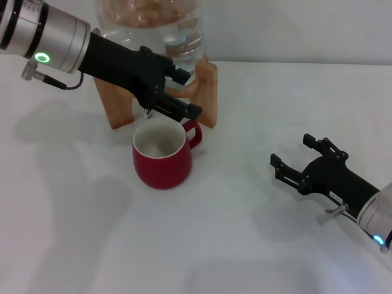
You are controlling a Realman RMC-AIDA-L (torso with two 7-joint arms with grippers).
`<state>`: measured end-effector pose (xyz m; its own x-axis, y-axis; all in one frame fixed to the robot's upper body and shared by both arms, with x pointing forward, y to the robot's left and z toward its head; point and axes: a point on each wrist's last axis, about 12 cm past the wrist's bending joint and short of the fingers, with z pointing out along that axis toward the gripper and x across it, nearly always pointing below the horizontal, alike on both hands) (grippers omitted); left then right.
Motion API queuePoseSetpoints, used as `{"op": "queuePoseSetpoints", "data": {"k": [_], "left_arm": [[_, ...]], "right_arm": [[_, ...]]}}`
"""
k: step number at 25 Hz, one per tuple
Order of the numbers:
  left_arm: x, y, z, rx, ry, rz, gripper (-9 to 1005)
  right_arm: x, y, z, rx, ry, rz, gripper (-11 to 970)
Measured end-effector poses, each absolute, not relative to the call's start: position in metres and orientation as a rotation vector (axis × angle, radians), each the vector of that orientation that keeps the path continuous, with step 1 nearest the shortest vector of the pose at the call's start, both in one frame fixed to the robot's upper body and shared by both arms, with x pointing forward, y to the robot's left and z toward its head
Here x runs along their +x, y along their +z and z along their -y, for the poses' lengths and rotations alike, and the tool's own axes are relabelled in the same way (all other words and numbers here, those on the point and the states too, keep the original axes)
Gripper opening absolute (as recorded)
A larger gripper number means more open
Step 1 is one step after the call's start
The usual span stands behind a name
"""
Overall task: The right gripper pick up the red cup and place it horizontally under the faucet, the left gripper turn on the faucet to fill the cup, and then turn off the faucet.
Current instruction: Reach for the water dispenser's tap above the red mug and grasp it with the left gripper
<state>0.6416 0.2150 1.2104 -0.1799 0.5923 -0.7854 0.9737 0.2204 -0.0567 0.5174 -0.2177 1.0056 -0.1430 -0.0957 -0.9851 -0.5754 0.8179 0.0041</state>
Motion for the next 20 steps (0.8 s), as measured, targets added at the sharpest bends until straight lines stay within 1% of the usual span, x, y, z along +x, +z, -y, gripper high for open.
{"op": "queuePoseSetpoints", "data": {"k": [8, 20], "left_arm": [[0.6445, 1.2139, -0.2115, 1.434, -0.763, -1.801, 874], [0.6467, 1.2103, -0.2120, 1.422, -0.729, -1.830, 874]], "right_arm": [[0.5174, 1.0059, 0.2172, -0.529, 0.453, -1.683, 875], [0.5156, 1.0058, 0.2183, -0.524, 0.456, -1.676, 875]]}}
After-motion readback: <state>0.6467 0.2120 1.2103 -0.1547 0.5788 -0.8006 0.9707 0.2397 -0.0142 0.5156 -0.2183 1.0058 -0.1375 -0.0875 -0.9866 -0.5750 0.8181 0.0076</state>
